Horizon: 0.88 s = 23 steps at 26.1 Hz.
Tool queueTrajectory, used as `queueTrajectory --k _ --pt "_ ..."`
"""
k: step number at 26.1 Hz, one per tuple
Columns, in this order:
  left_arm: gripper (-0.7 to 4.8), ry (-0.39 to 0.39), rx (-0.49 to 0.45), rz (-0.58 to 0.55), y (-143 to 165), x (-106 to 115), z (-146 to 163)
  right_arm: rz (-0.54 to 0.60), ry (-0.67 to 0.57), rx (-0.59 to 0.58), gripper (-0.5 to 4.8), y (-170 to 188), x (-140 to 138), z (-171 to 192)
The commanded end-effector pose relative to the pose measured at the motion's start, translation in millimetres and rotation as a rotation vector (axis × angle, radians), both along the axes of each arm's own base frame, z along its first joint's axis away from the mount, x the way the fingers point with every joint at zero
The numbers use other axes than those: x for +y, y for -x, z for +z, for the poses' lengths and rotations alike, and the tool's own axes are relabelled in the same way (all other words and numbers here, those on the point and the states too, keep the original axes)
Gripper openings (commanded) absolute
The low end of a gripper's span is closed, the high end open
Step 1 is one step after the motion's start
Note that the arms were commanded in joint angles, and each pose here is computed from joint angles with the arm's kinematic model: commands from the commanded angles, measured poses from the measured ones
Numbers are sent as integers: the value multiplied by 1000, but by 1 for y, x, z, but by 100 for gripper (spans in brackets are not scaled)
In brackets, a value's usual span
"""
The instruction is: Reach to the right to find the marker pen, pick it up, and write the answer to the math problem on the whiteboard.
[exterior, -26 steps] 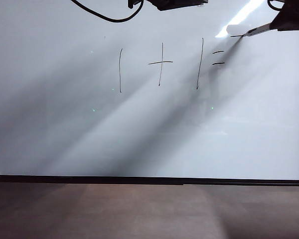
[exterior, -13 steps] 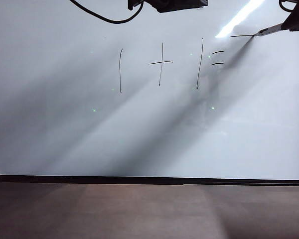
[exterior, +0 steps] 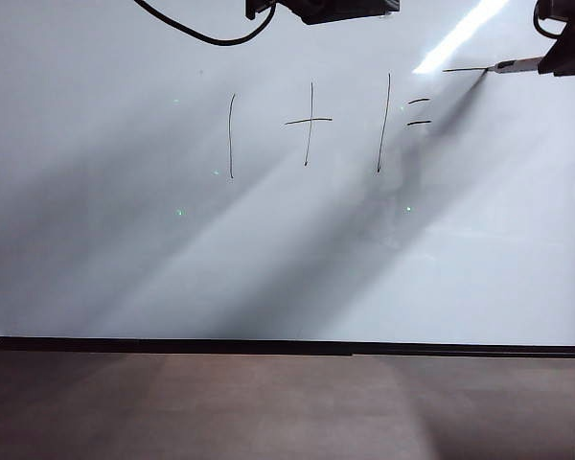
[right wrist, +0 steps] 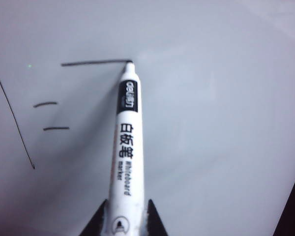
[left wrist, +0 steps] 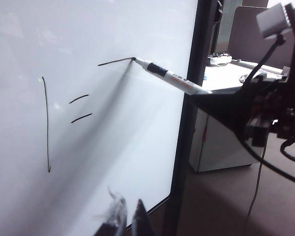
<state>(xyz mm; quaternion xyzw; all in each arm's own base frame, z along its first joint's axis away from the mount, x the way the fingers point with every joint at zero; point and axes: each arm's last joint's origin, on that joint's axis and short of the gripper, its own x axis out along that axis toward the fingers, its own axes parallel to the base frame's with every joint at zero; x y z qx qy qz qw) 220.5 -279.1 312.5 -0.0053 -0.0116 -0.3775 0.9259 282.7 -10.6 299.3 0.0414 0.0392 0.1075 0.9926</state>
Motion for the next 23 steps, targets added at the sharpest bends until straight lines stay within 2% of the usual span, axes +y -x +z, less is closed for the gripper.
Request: queueTrajectory --k 1,20,23 --pt "27 14 -8 -5 1 0 4 -58 -4 23 -6 -3 -3 -5" --pt "27 14 -8 -5 1 0 4 -53 -8 119 -6 2 -1 -39" --pt "27 15 -8 -5 1 0 4 -29 -11 106 -6 2 0 -38"
